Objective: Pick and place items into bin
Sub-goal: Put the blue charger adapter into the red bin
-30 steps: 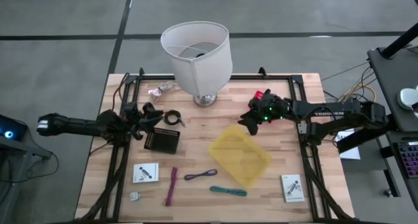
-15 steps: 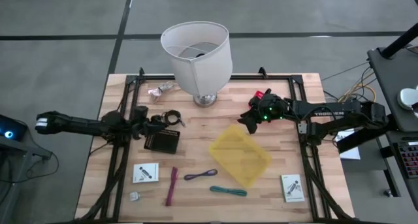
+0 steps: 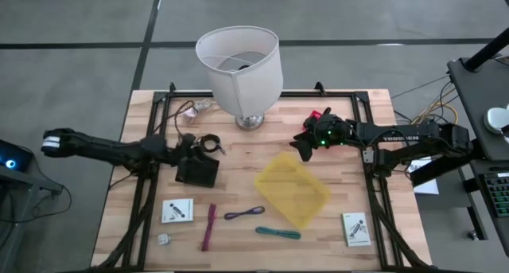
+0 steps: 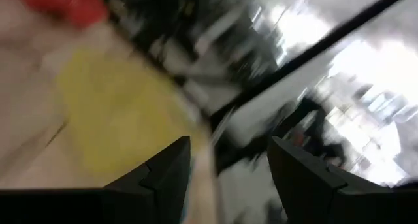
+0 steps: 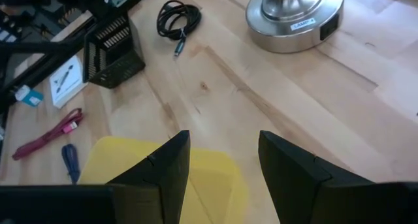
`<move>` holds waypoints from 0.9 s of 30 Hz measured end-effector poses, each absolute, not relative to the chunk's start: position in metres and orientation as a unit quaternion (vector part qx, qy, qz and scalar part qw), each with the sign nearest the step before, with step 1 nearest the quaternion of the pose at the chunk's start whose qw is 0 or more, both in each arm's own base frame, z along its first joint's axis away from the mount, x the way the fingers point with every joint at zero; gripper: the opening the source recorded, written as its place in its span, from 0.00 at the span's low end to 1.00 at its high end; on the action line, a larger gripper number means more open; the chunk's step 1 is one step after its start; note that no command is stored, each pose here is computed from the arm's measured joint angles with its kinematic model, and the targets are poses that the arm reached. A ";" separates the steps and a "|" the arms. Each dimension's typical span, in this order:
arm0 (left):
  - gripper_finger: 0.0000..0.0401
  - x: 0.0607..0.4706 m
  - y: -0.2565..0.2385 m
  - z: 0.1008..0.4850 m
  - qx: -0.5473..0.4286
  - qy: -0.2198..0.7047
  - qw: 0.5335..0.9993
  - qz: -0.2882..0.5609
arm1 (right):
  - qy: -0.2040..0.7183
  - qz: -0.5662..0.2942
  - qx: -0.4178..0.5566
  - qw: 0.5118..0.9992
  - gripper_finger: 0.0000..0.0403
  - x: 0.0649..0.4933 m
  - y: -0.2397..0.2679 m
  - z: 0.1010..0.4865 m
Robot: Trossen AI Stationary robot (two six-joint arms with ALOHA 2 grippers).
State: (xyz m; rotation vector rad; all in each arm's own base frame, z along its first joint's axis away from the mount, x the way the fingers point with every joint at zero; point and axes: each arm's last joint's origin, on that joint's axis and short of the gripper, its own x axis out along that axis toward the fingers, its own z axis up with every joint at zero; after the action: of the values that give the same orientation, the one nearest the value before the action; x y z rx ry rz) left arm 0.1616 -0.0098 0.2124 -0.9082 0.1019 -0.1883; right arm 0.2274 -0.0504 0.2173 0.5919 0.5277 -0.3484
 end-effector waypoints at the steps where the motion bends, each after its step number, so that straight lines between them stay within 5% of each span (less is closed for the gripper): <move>1: 0.47 0.166 -0.011 0.216 -0.430 0.079 0.895 -0.087 | 0.257 -0.167 0.280 0.910 0.42 0.227 -0.050 0.217; 9: 0.47 0.187 -0.021 0.250 -0.417 0.331 0.845 -0.056 | 0.263 -0.166 0.272 0.911 0.42 0.227 -0.050 0.217; 20: 0.47 0.192 -0.047 0.290 -0.364 0.479 0.796 -0.070 | 0.272 -0.150 0.219 0.925 0.42 0.227 -0.050 0.217; 27: 0.47 0.184 -0.078 0.280 -0.366 0.598 0.712 -0.040 | 0.273 -0.149 0.217 0.925 0.42 0.227 -0.050 0.217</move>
State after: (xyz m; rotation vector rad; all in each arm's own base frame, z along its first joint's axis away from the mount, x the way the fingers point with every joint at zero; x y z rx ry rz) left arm 0.1840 -0.0781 0.2802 -0.8106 1.3249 -0.0881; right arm 0.2269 -0.0502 0.2165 0.4446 0.5595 -0.3054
